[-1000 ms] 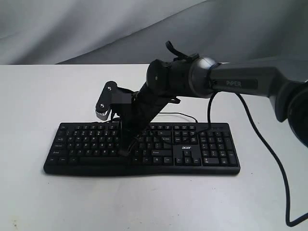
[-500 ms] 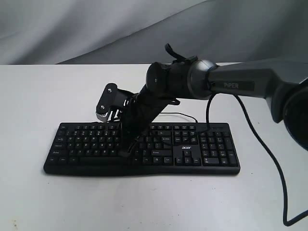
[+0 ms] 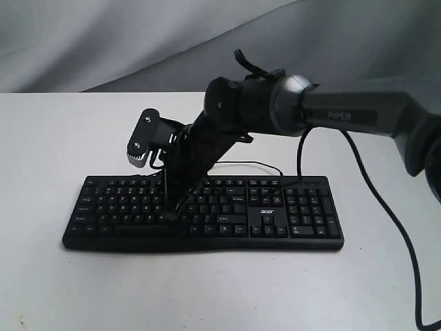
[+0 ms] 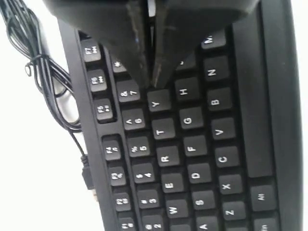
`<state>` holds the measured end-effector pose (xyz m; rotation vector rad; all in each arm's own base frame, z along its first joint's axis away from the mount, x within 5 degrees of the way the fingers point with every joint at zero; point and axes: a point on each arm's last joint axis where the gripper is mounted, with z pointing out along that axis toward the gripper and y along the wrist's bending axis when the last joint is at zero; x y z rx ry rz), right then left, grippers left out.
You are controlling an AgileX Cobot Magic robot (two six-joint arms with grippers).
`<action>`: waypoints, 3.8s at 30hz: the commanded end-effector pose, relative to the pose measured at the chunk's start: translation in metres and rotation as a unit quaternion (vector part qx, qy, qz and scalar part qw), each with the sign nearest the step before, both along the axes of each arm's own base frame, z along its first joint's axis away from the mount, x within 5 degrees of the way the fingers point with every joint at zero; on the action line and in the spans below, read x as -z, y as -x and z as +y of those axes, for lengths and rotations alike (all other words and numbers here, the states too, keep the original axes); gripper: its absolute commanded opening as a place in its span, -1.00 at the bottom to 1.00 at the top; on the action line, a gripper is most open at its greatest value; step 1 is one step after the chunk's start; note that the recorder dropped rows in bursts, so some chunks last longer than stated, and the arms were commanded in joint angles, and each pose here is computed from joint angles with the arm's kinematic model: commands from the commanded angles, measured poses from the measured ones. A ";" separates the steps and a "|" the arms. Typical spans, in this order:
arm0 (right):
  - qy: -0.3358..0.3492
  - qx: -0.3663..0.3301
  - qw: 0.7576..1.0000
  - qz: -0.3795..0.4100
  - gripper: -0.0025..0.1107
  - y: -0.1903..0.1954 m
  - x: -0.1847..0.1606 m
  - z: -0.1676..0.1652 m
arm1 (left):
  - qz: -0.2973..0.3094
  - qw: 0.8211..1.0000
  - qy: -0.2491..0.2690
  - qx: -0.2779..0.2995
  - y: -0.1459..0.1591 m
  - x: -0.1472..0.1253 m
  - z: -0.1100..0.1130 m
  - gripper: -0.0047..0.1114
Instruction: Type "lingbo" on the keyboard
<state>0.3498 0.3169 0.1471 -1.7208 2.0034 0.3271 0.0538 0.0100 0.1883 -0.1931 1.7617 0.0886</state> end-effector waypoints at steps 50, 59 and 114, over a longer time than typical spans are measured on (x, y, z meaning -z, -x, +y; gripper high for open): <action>0.005 -0.038 0.999 0.036 -0.96 0.020 0.015 0.016 | -0.002 1.000 0.006 -0.001 0.000 0.001 0.000 -0.91; 0.011 -0.036 0.998 0.051 -0.96 0.020 0.029 0.017 | -0.002 1.000 0.006 -0.001 0.000 0.001 0.000 -0.91; -0.031 -0.036 0.999 0.027 -0.96 0.002 0.017 0.036 | -0.002 1.000 0.006 -0.001 0.000 0.001 0.000 -0.91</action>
